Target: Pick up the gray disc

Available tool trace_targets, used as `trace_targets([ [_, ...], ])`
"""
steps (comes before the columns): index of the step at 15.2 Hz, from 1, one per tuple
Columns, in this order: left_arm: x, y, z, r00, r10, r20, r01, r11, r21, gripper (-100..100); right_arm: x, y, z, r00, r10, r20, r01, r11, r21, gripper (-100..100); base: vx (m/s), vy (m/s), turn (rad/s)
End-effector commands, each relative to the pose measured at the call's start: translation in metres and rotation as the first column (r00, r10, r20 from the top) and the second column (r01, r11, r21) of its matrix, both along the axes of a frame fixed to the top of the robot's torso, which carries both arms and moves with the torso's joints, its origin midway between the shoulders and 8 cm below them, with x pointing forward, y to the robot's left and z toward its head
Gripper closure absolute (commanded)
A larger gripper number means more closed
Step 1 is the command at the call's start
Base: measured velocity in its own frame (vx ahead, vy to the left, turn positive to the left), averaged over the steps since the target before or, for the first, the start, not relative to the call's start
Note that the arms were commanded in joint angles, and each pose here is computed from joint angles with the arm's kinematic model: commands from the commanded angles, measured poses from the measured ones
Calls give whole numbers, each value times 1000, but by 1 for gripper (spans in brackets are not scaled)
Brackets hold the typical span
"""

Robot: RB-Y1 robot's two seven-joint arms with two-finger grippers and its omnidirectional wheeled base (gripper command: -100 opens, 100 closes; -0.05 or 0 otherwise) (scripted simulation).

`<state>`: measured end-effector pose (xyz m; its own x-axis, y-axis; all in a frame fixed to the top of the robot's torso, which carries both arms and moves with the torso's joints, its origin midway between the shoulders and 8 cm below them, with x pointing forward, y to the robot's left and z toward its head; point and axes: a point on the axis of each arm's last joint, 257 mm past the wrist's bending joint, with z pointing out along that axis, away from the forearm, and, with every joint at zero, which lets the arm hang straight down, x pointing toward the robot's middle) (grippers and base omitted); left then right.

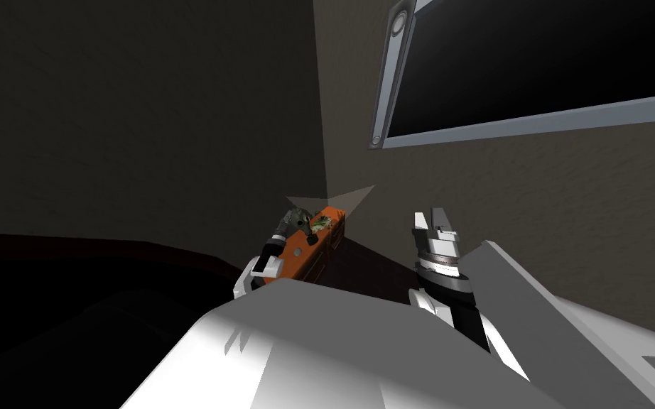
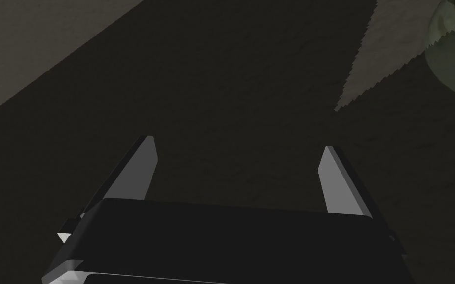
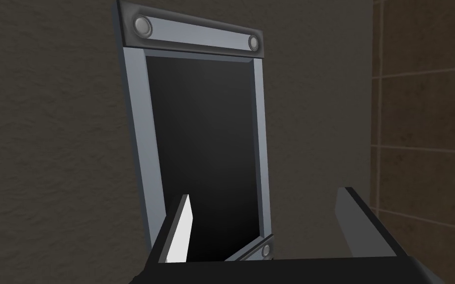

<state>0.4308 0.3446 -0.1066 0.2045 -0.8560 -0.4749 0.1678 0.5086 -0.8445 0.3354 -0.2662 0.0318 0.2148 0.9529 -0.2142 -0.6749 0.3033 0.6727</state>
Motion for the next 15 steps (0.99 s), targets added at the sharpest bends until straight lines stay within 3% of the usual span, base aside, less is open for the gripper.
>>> trace_targets([
  [1,7,14,-23,997,32,-68,-32,999,6,-100,0,0,0,1000,0,0,0,1000,0,0,24,-12,-48],
  [2,8,15,-25,996,35,-79,-35,999,4,-100,0,0,0,1000,0,0,0,1000,0,0,17,-7,-10],
  [3,11,32,-42,990,67,-127,-65,998,18,-100,0,0,0,1000,0,0,0,1000,0,0,23,-12,-45],
  [5,11,34,-50,985,75,-154,-73,997,14,-100,0,0,0,1000,0,0,0,1000,0,0,20,-11,-29],
  [6,14,52,-66,974,107,-202,-104,994,27,-100,0,0,0,1000,0,0,0,1000,0,0,26,-9,-42],
  [8,13,55,-75,967,115,-228,-113,993,24,-100,0,0,0,1000,0,0,0,1000,0,0,25,-8,-32],
  [9,13,73,-94,948,149,-280,-146,989,35,-100,0,0,0,1000,0,0,0,1000,0,0,28,-9,-33],
  [11,12,76,-101,941,155,-301,-153,988,33,-100,0,0,0,1000,0,0,0,1000,0,0,29,-10,-33],
  [12,11,95,-119,916,189,-353,-186,982,42,-100,0,0,0,1000,0,0,0,1000,0,0,28,-14,-45],
  [14,9,97,-126,907,195,-373,-193,980,41,-100,0,0,0,1000,0,0,0,1000,0,0,27,-13,-28],
  [15,7,115,-142,881,225,-417,-226,973,49,-100,0,0,0,1000,0,0,0,1000,0,0,29,-15,-38],
])
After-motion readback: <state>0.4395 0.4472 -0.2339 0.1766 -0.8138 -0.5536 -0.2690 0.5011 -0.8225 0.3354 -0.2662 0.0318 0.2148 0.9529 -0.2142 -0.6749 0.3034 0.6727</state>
